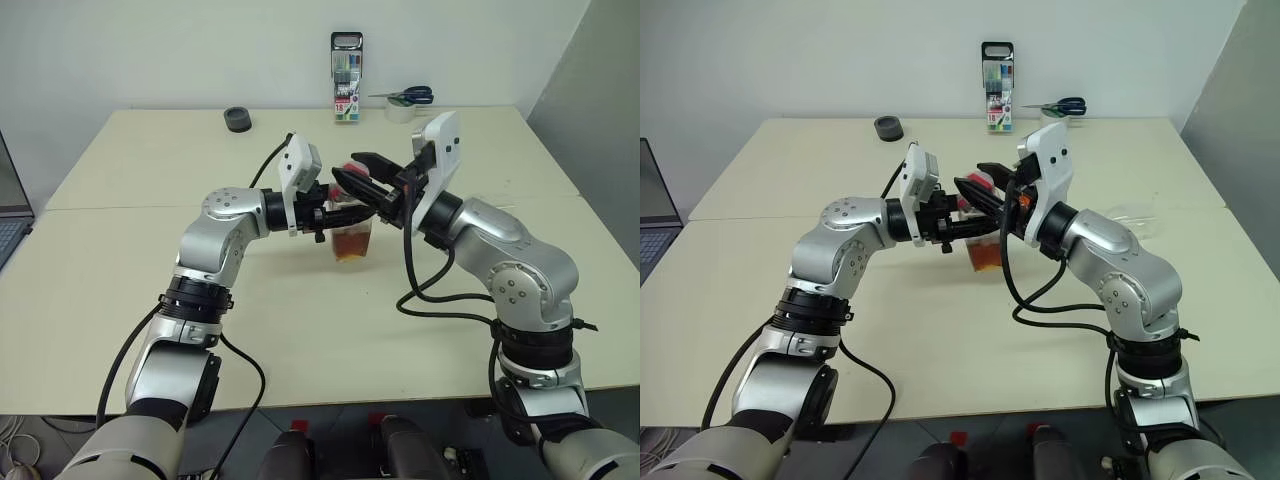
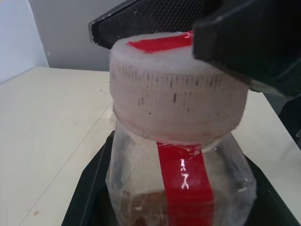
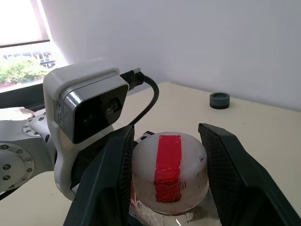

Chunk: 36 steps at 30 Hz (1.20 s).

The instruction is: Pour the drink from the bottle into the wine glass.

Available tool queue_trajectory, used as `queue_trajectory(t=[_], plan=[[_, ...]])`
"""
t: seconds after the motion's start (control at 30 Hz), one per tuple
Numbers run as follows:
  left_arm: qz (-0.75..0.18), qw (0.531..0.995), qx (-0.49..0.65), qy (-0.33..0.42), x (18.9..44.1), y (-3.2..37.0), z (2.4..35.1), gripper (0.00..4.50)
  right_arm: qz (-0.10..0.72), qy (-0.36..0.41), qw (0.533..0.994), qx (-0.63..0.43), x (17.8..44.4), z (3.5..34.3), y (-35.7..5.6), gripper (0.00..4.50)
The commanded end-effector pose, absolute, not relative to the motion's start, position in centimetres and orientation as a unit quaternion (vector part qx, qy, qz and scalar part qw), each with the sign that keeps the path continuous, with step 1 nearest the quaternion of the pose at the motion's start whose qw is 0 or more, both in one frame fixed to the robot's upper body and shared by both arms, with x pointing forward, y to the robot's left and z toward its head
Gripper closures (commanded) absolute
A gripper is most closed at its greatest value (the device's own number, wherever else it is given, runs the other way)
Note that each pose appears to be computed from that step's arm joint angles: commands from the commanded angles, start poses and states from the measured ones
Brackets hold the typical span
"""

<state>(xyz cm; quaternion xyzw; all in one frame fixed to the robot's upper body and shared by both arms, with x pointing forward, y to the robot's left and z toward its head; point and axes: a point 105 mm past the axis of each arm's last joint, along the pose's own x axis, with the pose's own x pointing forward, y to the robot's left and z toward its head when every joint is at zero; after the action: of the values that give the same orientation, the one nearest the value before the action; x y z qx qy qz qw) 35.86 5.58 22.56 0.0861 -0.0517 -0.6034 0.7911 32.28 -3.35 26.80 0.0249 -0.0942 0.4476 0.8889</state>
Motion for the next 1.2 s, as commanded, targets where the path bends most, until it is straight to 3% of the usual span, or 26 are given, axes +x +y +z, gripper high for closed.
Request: queue_trajectory(t=[0.03, 0.23, 0.3, 0.47, 0.57, 0.83, 1.03, 1.2], plan=[[-0.608, 0.783, 0.108, -0.079, 35.4, 5.5, 24.4, 2.68, 0.482, -0.122, 0.868, 0.019, 31.0, 27.9, -2.8, 2.66], [-0.678, 0.722, 0.122, -0.065, 32.5, 5.0, 25.0, 2.68, 0.623, -0.103, 0.775, -0.025, 29.6, 29.1, -2.6, 2.66], [-0.714, 0.684, 0.136, -0.061, 31.0, 4.8, 25.2, 2.68, 0.68, -0.05, 0.731, -0.038, 30.0, 28.4, -3.0, 2.66], [-0.761, 0.635, 0.126, -0.052, 28.9, 4.3, 26.2, 2.68, 0.727, 0.001, 0.682, -0.079, 31.7, 27.2, -3.6, 2.66], [-0.745, 0.652, 0.125, -0.057, 29.7, 4.4, 26.3, 2.68, 0.711, -0.029, 0.701, -0.054, 32.3, 28.6, -4.1, 2.66], [-0.675, 0.725, 0.111, -0.074, 31.9, 5.7, 25.8, 2.68, 0.585, -0.083, 0.806, -0.005, 30.3, 30.3, -8.4, 0.02], [-0.637, 0.759, 0.101, -0.087, 33.0, 5.7, 25.3, 2.68, 0.496, -0.096, 0.863, -0.014, 28.6, 28.4, -7.2, 0.02], [-0.621, 0.773, 0.089, -0.095, 33.7, 5.2, 25.5, 2.68, 0.461, -0.114, 0.88, 0.005, 28.6, 28.2, -4.9, 0.02]])
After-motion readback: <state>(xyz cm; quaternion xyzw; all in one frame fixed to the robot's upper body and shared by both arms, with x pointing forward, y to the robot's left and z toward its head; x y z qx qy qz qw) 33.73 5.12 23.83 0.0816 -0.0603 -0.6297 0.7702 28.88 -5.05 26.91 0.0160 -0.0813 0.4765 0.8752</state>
